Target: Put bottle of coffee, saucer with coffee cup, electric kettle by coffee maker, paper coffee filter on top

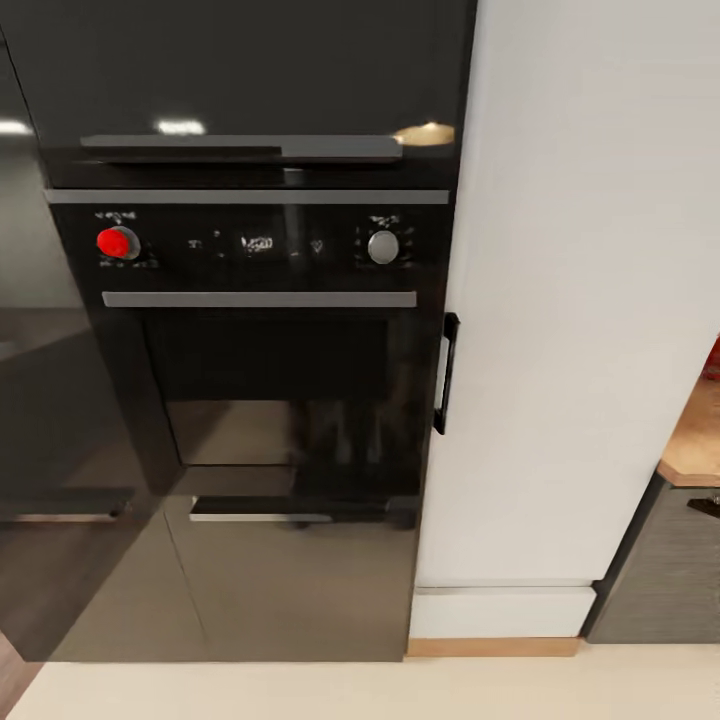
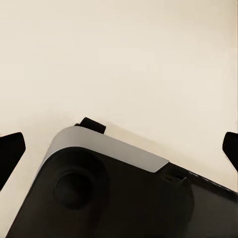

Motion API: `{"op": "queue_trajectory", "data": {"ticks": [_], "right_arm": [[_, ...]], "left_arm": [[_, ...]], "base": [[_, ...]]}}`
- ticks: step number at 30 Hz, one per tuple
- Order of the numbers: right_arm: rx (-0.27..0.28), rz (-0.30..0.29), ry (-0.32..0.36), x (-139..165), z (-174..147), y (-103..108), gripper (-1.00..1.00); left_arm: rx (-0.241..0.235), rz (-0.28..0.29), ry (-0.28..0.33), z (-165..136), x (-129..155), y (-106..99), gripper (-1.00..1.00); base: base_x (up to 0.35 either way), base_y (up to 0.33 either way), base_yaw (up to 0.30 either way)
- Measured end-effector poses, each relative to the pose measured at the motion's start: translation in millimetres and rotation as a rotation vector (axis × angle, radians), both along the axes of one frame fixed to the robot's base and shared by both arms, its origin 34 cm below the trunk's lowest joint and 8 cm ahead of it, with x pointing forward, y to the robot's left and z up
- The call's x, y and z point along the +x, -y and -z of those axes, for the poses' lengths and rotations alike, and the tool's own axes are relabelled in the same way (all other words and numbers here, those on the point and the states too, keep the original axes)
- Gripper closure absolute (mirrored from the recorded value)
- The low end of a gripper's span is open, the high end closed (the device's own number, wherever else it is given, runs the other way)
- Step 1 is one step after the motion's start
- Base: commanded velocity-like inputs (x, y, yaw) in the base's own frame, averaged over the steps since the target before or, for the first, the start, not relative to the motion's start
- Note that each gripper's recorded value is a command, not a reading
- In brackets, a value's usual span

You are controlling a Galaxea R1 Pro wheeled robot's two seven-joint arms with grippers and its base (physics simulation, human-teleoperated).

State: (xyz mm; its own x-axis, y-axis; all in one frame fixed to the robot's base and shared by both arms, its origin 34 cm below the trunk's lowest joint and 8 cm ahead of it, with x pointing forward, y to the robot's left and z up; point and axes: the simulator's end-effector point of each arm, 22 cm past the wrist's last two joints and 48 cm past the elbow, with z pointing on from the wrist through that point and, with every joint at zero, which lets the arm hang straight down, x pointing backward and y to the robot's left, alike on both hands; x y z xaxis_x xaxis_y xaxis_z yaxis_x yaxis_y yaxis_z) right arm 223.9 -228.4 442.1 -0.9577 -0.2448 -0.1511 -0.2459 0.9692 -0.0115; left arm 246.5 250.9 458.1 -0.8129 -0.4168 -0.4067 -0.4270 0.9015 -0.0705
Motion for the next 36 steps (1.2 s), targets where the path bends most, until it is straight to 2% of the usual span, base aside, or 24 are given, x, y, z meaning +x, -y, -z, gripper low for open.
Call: {"op": "queue_trajectory", "data": {"ticks": [6,17,36], "right_arm": [[0.001,0.0,0.0,-0.1,0.0,-0.1,-1.0],[0.002,0.001,-0.001,-0.4,0.1,2.2,-1.0],[-0.002,0.002,0.003,0.6,0.0,1.5,-1.0]], "left_arm": [[0.0,0.0,0.0,0.0,0.0,-0.1,-1.0],[0.0,0.0,0.0,0.0,-0.1,0.0,-1.0],[-0.001,-0.004,-0.001,0.1,-0.4,0.3,-1.0]], "base": [[0.0,-0.33,-0.038],[0.0,-0.33,-0.216],[0.0,-0.331,-0.007]]}}
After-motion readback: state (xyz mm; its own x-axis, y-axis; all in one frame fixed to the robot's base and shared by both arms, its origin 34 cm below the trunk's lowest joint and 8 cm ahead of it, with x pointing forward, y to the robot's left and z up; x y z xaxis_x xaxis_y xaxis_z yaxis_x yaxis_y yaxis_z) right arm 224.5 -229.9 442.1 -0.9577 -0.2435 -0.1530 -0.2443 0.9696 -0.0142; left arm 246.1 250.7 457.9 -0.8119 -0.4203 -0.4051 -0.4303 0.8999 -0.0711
